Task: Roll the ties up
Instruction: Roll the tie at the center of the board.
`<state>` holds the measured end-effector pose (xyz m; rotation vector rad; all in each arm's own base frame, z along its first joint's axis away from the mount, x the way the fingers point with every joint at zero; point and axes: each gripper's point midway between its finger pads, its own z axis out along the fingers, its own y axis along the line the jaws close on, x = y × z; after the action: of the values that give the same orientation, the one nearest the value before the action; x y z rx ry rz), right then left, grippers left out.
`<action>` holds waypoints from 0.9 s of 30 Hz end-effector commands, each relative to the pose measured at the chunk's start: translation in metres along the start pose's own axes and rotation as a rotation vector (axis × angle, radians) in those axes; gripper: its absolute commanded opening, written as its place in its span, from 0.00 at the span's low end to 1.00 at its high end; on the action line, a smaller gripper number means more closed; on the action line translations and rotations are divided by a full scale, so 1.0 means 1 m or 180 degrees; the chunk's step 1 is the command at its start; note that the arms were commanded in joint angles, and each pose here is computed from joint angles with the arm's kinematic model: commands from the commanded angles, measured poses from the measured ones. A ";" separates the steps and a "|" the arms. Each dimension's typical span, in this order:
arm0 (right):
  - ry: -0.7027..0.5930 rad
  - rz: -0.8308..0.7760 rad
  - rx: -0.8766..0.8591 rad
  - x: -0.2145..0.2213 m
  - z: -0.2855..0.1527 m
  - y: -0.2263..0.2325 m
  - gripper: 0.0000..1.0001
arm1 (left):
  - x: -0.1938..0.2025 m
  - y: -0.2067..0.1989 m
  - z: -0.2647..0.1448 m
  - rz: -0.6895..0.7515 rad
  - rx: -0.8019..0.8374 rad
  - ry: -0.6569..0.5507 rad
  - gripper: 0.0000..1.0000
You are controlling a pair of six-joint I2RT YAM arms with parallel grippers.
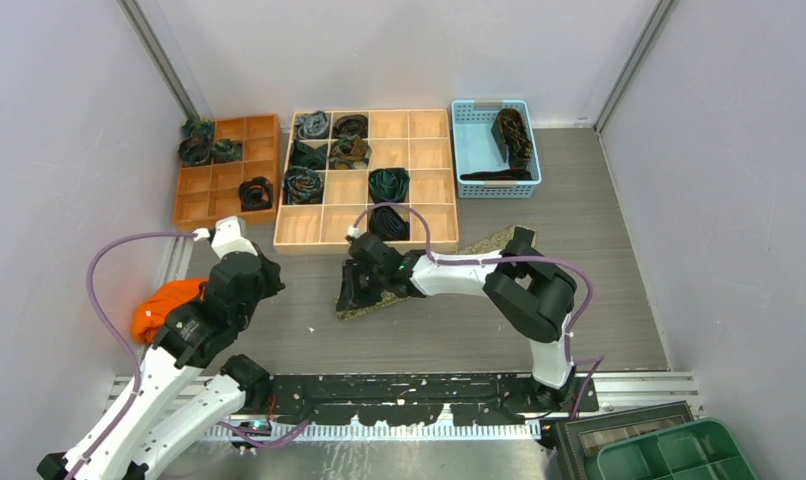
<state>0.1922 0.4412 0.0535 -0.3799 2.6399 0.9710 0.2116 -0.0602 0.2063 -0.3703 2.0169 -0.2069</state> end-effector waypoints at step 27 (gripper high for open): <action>-0.0211 0.1109 -0.1530 -0.018 -0.044 -0.032 0.25 | 0.034 -0.073 0.060 0.0015 0.0565 0.0450 0.00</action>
<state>0.2018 0.3913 0.0577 0.0377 2.5361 1.6322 0.2515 -0.1260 0.1650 -0.2606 2.1693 -0.3413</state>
